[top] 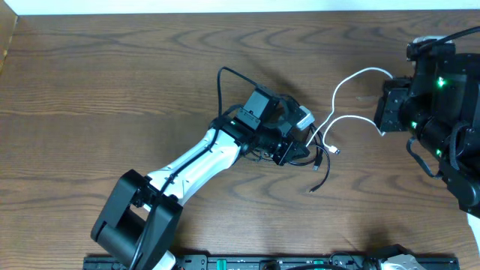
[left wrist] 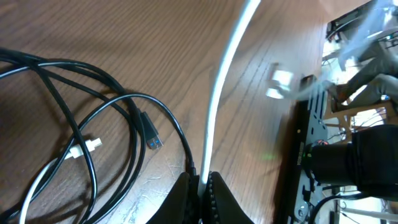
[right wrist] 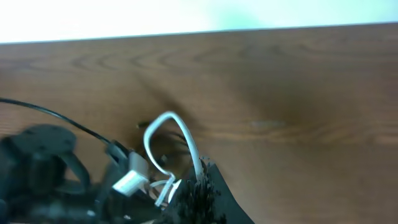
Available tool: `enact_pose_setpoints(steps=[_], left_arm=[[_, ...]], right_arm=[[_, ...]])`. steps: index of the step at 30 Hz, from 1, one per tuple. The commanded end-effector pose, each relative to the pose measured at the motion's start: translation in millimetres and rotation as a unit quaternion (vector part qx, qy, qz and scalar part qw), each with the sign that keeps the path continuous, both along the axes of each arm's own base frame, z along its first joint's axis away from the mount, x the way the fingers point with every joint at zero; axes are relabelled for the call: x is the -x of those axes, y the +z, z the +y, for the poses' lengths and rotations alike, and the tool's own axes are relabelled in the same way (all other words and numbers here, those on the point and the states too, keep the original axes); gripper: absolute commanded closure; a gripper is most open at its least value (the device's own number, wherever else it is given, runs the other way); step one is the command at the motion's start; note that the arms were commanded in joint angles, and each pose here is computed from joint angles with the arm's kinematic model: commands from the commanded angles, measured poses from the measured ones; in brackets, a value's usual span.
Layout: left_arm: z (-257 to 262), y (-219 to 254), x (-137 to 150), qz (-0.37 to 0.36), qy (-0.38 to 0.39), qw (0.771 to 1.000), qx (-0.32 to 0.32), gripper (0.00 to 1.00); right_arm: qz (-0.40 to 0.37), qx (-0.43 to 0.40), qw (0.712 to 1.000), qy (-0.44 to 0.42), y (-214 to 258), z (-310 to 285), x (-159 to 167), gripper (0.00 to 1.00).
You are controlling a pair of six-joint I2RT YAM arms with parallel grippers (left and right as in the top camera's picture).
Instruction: Untangle cables
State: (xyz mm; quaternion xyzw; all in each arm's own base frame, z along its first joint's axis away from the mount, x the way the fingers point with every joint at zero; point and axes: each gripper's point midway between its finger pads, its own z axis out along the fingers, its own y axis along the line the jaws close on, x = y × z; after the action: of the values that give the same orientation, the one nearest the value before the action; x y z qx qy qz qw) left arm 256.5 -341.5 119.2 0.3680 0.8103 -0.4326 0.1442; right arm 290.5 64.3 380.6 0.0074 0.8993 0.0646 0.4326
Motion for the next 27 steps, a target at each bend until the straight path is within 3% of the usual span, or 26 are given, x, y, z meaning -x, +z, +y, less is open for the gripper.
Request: enact_pose_setpoints(steps=[1,11,16,17,19,22,23,25,27], left_arm=[[9,34,-5,-0.018,0.011,0.999,0.034,0.93],[64,128,-35,-0.108,0.099,0.984,0.096,0.93],[81,145,-39,-0.123,0.121,0.979,0.104,0.92],[84,147,-39,-0.126,0.126,0.978,0.105,0.92],[88,150,-41,-0.13,0.131,0.977,0.106,0.93],[94,153,-44,-0.134,0.14,0.975,0.107,0.92],[95,153,-45,-0.134,0.142,0.975,0.107,0.93],[97,151,-45,-0.13,0.144,0.975,0.104,0.92],[97,150,-44,-0.128,0.144,0.976,0.102,0.92]], right_arm=[[0.015,0.037,0.999,-0.031,-9,-15,-6,0.99],[0.1,0.07,0.992,-0.034,-60,-9,-40,0.99],[0.135,0.082,0.987,-0.033,-83,-6,-51,0.95],[0.15,0.086,0.984,-0.034,-91,-6,-54,0.99],[0.165,0.09,0.981,-0.038,-100,-9,-56,0.98],[0.195,0.097,0.975,-0.045,-115,-14,-58,0.73],[0.201,0.098,0.974,-0.046,-118,-16,-58,0.74],[0.21,0.101,0.971,-0.049,-123,-18,-59,0.46],[0.208,0.099,0.972,-0.051,-122,-19,-60,0.32]])
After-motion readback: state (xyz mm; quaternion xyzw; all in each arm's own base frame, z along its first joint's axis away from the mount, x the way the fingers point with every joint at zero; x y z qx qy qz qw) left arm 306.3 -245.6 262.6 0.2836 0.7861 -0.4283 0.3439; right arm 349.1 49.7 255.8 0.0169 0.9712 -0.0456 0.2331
